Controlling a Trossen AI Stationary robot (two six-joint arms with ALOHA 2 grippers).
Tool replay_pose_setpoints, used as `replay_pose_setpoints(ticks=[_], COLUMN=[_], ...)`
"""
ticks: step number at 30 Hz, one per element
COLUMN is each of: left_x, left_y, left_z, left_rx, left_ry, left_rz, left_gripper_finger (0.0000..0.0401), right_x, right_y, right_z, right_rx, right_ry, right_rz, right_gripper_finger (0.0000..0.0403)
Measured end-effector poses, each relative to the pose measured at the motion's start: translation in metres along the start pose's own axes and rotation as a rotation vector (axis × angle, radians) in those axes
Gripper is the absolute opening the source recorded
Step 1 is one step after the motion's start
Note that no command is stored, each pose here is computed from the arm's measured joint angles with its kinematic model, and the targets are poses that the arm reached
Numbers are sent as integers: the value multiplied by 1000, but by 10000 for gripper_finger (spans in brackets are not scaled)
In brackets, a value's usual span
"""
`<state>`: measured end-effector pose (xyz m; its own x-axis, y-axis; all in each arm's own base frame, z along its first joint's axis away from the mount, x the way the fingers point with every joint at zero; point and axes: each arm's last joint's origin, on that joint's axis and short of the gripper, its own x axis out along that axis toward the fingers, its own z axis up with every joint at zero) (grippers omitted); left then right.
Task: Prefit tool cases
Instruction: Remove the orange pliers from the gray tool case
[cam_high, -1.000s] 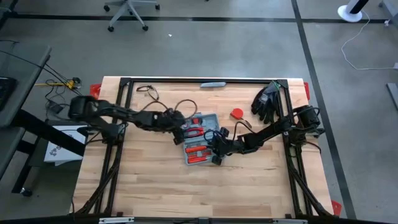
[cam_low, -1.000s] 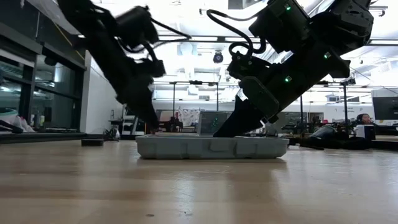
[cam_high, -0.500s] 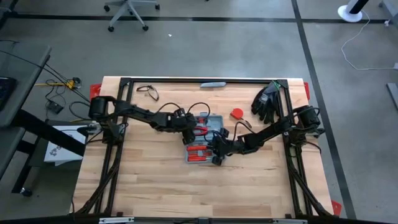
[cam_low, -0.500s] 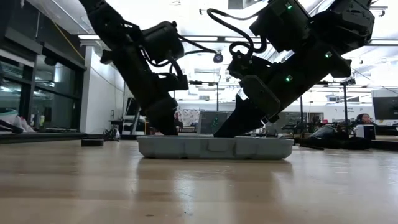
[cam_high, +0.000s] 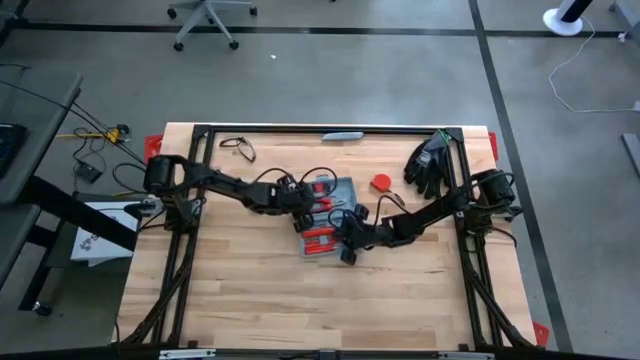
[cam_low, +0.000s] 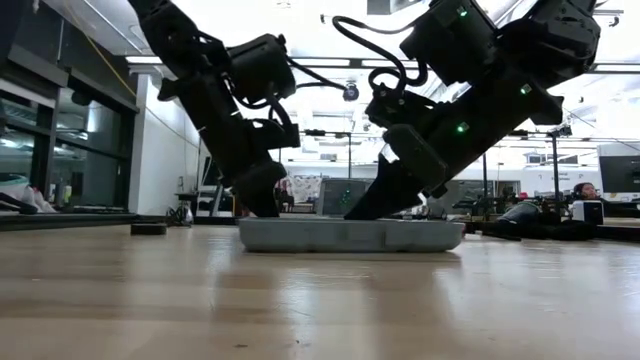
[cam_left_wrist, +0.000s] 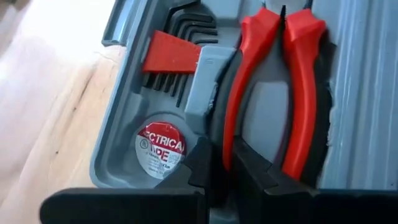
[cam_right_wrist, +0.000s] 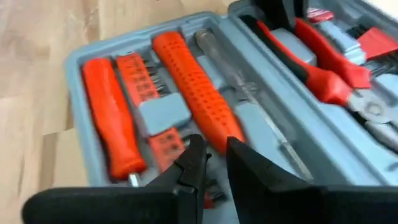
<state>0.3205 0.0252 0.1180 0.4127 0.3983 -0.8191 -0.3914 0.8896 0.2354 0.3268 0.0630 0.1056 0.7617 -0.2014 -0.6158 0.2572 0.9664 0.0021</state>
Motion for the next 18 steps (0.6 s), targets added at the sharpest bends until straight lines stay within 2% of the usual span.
replay_pose_setpoints(ticks=[4,6,13,18], left_x=[-16,-30,-81,-103], left_y=[-4,-4,9,17], left_z=[3,9,22,24], left_rx=[28,26,4,12], left_ry=[-44,-91,-240,-275], left_rz=[-8,-5,50,-34], left_gripper_finger=[23,1,5,3], right_x=[0,0,0,0], right_y=[0,0,-1,-1], right_z=[-1,-1,-2,-2], right_rx=[-3,-5,10,11], right_ry=[6,7,16,17], right_rz=[-2,-14,-25,-25], right_gripper_finger=[55,55,55,55])
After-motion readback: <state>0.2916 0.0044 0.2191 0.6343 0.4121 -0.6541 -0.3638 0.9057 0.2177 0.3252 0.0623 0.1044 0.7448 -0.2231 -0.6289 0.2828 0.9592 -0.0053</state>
